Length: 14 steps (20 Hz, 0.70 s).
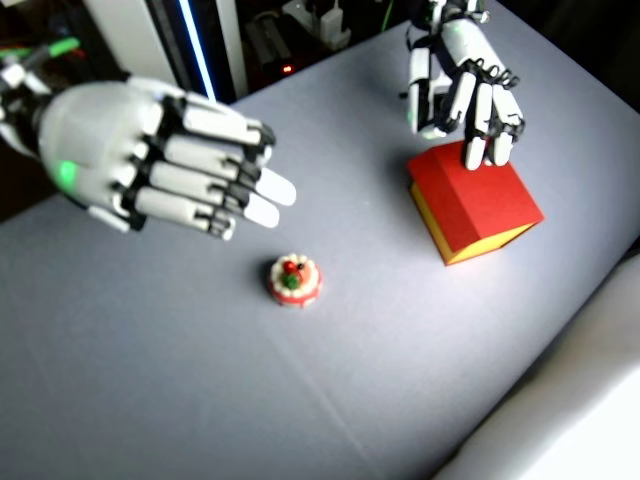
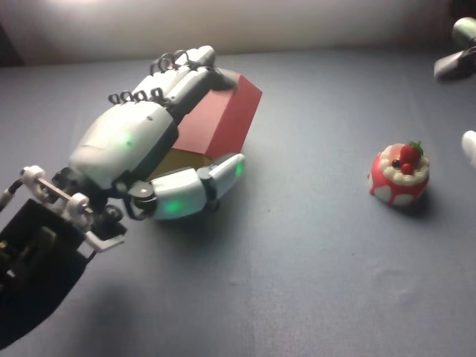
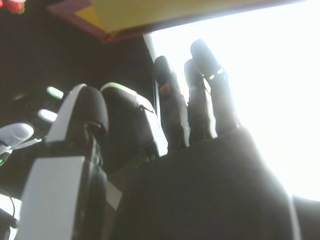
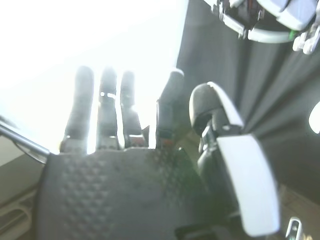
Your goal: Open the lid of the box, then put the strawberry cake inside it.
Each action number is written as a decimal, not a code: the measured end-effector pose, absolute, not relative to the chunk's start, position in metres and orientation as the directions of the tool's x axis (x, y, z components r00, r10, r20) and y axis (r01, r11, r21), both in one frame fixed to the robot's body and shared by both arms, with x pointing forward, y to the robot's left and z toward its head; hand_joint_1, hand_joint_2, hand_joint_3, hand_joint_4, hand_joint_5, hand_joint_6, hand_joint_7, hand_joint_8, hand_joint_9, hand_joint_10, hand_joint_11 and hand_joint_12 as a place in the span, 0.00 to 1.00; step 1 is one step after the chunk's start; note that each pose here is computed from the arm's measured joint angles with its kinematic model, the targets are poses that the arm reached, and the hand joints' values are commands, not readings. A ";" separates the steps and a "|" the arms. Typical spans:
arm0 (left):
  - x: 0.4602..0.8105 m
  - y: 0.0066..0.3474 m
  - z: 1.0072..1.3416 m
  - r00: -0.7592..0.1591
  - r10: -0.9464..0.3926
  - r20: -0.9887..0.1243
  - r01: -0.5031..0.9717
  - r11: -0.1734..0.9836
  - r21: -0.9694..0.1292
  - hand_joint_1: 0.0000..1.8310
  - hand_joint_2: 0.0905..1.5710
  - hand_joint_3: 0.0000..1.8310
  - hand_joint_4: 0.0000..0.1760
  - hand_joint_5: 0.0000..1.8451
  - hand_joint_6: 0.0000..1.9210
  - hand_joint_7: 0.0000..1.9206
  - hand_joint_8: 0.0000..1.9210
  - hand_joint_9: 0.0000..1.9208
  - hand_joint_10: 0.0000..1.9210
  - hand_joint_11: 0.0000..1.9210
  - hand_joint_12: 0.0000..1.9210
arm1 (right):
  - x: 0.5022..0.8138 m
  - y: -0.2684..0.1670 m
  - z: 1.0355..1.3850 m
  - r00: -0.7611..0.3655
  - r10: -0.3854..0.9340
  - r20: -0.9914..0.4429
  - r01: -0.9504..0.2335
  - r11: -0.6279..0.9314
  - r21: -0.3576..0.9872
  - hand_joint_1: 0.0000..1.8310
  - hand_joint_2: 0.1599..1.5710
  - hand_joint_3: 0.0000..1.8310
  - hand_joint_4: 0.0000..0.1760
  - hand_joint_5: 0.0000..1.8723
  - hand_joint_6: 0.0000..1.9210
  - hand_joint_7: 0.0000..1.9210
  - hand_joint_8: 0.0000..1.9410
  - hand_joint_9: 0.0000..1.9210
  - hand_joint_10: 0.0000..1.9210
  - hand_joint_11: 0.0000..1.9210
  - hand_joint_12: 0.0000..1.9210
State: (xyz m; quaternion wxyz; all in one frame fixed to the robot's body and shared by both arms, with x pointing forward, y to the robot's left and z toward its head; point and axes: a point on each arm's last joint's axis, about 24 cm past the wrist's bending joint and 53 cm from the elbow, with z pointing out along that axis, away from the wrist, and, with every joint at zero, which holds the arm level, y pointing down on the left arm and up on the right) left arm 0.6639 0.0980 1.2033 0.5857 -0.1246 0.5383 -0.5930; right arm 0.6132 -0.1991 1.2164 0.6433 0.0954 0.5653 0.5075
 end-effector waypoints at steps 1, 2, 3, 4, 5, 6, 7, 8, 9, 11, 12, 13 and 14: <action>0.662 0.101 1.205 -0.279 -0.823 -0.495 0.568 0.275 -0.776 0.23 0.72 0.08 0.42 0.00 0.00 0.00 0.00 0.00 0.00 0.00 0.00 | 0.614 -0.200 1.215 -0.154 0.759 -0.633 -0.538 0.473 0.698 0.16 0.81 0.20 0.00 0.00 0.00 0.00 0.00 0.00 0.00 0.00 1.00; 0.660 0.108 1.208 -0.265 -0.826 -0.498 0.575 0.280 -0.769 0.20 0.73 0.07 0.44 0.00 0.00 0.00 0.00 0.00 0.00 0.00 0.00 | 0.615 -0.200 1.215 -0.155 0.756 -0.635 -0.539 0.474 0.696 0.17 0.81 0.18 0.00 0.00 0.00 0.00 0.00 0.00 0.00 0.00 1.00; 0.659 0.114 1.212 -0.251 -0.832 -0.495 0.579 0.281 -0.765 0.21 0.73 0.06 0.53 0.00 0.00 0.00 0.00 0.00 0.00 0.00 0.00 | 0.614 -0.200 1.217 -0.154 0.753 -0.639 -0.544 0.476 0.691 0.18 0.81 0.17 0.00 0.00 0.00 0.00 0.00 0.00 0.00 0.00 1.00; 0.658 0.118 1.214 -0.241 -0.835 -0.495 0.586 0.282 -0.760 0.22 0.73 0.06 0.49 0.00 0.00 0.00 0.00 0.00 0.00 0.00 0.00 | 0.614 -0.200 1.218 -0.154 0.751 -0.642 -0.547 0.477 0.688 0.18 0.81 0.17 0.00 0.00 0.00 0.00 0.00 0.00 0.00 0.00 1.00; 0.656 0.119 1.217 -0.237 -0.835 -0.496 0.593 0.280 -0.755 0.24 0.72 0.05 0.40 0.00 0.00 0.00 0.00 0.00 0.00 0.00 0.00 | 0.614 -0.200 1.219 -0.152 0.751 -0.643 -0.547 0.477 0.688 0.18 0.81 0.16 0.00 0.00 0.00 0.00 0.00 0.00 0.00 0.00 1.00; 0.655 0.121 1.219 -0.231 -0.839 -0.493 0.599 0.277 -0.752 0.24 0.71 0.04 0.38 0.00 0.00 0.00 0.00 0.00 0.00 0.00 0.00 | 0.614 -0.201 1.219 -0.151 0.751 -0.643 -0.546 0.479 0.687 0.18 0.81 0.15 0.00 0.00 0.00 0.00 0.00 0.00 0.00 0.00 1.00; 0.654 0.120 1.219 -0.231 -0.837 -0.495 0.602 0.276 -0.749 0.23 0.70 0.04 0.36 0.00 0.00 0.00 0.00 0.00 0.00 0.00 0.00 | 0.614 -0.201 1.219 -0.150 0.751 -0.643 -0.545 0.480 0.688 0.18 0.81 0.15 0.00 0.00 0.00 0.00 0.00 0.00 0.00 0.00 1.00; 0.653 0.118 1.219 -0.236 -0.833 -0.500 0.606 0.276 -0.746 0.23 0.69 0.04 0.33 0.00 0.00 0.00 0.00 0.00 0.00 0.00 0.00 | 0.614 -0.201 1.219 -0.148 0.752 -0.642 -0.543 0.480 0.688 0.17 0.81 0.14 0.00 0.00 0.00 0.00 0.00 0.00 0.00 0.00 1.00; 0.652 0.116 1.219 -0.240 -0.832 -0.501 0.607 0.274 -0.746 0.23 0.68 0.03 0.31 0.00 0.00 0.00 0.00 0.00 0.00 0.00 0.00 | 0.614 -0.201 1.219 -0.148 0.751 -0.643 -0.543 0.481 0.688 0.17 0.83 0.11 0.00 0.00 0.00 0.00 0.00 0.00 0.00 0.00 1.00; 0.652 0.110 1.217 -0.254 -0.827 -0.501 0.604 0.269 -0.750 0.28 0.66 0.02 0.40 0.00 0.00 0.00 0.00 0.00 0.00 0.00 0.00 | 0.614 -0.201 1.219 -0.148 0.752 -0.643 -0.544 0.481 0.688 0.15 0.84 0.10 0.00 0.00 0.00 0.00 0.00 0.00 0.00 0.00 1.00; 0.653 0.107 1.215 -0.258 -0.824 -0.505 0.602 0.272 -0.751 0.31 0.65 0.01 0.41 0.00 0.00 0.00 0.00 0.00 0.00 0.00 0.00 | 0.614 -0.201 1.219 -0.148 0.751 -0.643 -0.543 0.481 0.688 0.16 0.86 0.08 0.00 0.00 0.00 0.00 0.00 0.00 0.00 0.00 1.00; 0.654 0.104 1.212 -0.260 -0.816 -0.517 0.600 0.283 -0.748 0.37 0.62 0.00 0.46 0.00 0.00 0.00 0.00 0.00 0.00 0.00 0.00 | 0.614 -0.201 1.218 -0.150 0.750 -0.645 -0.544 0.482 0.687 0.16 0.86 0.08 0.00 0.00 0.00 0.00 0.00 0.00 0.00 0.00 1.00; 0.655 0.102 1.210 -0.263 -0.813 -0.519 0.595 0.287 -0.751 0.41 0.61 0.00 0.49 0.00 0.00 0.00 0.00 0.00 0.00 0.00 0.00 | 0.614 -0.201 1.218 -0.151 0.749 -0.645 -0.543 0.482 0.687 0.17 0.87 0.07 0.00 0.00 0.00 0.00 0.00 0.00 0.00 0.00 1.00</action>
